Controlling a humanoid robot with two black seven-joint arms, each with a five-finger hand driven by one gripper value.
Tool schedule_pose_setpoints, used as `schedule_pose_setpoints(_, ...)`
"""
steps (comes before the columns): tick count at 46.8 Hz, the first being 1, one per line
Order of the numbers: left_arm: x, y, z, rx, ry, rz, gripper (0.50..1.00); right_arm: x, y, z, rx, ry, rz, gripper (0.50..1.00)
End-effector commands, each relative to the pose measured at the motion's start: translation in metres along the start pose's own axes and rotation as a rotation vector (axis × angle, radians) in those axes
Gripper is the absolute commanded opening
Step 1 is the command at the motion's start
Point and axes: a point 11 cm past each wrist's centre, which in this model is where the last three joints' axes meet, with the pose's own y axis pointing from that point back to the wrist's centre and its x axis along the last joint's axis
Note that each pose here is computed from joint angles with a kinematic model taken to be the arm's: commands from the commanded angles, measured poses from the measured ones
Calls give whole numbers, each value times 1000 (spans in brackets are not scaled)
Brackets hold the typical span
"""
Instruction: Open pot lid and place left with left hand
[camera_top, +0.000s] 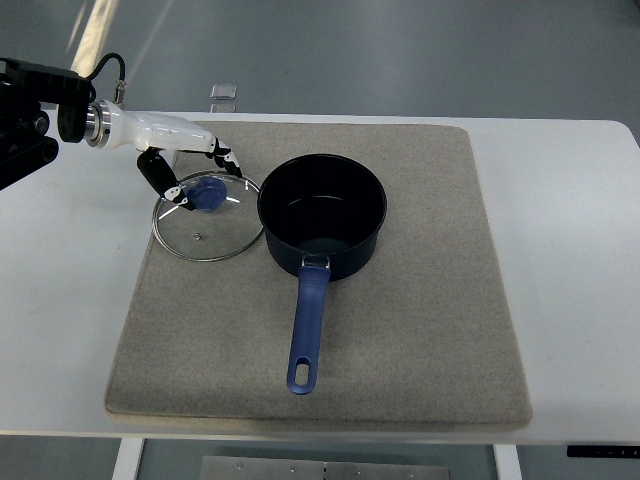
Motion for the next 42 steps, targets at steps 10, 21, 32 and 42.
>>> schedule_pose_setpoints(10,39,7,7,-74,182,219,842,0,0,0,0,0,0,915)
schedule_pose_setpoints(21,59,12,-10,-115,466,589,849,0,0,0,0,0,0,915)
schedule_pose_setpoints(32,60,4,-23,-116,708,823,851,0,0,0,0,0,0,915)
schedule_pose_setpoints(42,66,8,-50,-129,1019,1081,861,0,0,0,0,1,0,915)
